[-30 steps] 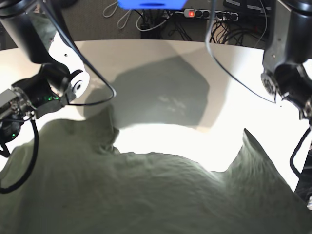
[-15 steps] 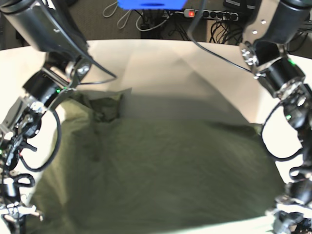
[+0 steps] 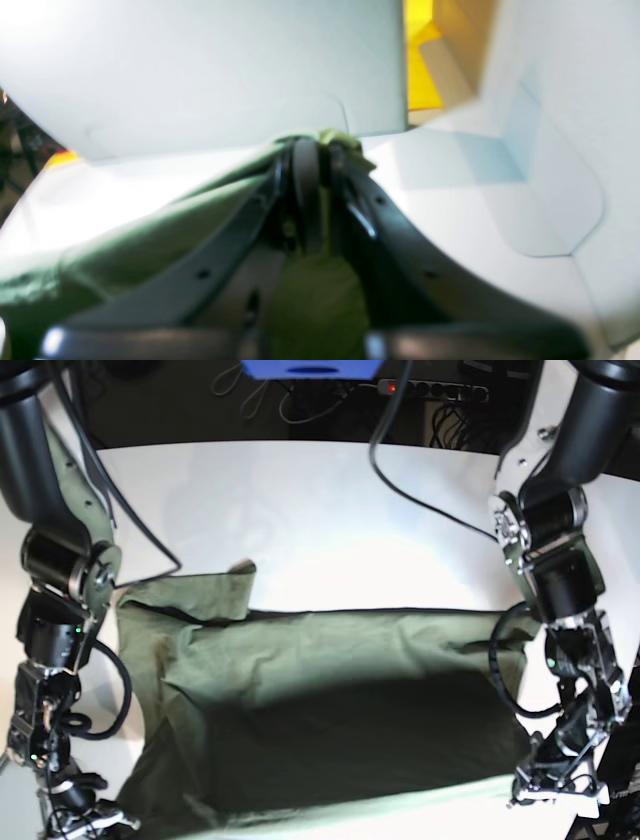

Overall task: Layout the t-shirt on the table in an organized manner, then fold the t-shirt properly
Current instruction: 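Lay the lifted t-shirt down flat on the table with both grippers, then move both grippers to the t-shirt's shoulder corners and grasp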

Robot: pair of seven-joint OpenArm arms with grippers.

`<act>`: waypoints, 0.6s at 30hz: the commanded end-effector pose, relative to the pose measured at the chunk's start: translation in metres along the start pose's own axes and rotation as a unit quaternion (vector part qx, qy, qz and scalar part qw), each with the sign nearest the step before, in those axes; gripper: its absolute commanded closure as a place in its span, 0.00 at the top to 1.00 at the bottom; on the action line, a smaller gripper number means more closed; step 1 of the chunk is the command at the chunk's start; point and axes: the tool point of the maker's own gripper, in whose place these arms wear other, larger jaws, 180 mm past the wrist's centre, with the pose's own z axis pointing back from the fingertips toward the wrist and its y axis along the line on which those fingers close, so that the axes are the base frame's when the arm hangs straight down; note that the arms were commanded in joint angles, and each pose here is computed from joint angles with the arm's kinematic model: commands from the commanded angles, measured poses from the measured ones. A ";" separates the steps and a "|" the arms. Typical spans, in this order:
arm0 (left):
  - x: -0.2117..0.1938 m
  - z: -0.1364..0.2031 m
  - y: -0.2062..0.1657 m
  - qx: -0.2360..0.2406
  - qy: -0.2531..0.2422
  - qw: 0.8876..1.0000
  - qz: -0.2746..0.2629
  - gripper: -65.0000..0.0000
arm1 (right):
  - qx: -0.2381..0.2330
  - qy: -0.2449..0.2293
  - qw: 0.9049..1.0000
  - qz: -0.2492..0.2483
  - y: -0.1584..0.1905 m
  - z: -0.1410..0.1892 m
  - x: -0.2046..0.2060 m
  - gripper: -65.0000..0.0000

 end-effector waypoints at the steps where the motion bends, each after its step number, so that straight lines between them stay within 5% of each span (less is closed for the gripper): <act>1: 0.027 -0.003 -0.005 -0.003 -0.031 0.999 0.008 0.03 | -0.002 -0.040 0.999 0.012 -0.004 0.000 0.035 0.15; 6: 0.010 -0.027 0.013 0.019 -0.011 0.999 0.047 0.41 | 0.010 -0.016 0.999 0.036 0.005 -0.004 0.015 0.49; 11: 0.022 -0.029 0.015 0.020 -0.029 0.998 0.048 0.80 | -0.011 -0.001 0.999 0.053 -0.020 0.014 -0.005 0.56; 18: 0.012 0.011 0.056 0.048 -0.006 0.999 -0.007 0.84 | -0.007 0.040 0.992 0.116 -0.005 0.071 -0.067 0.56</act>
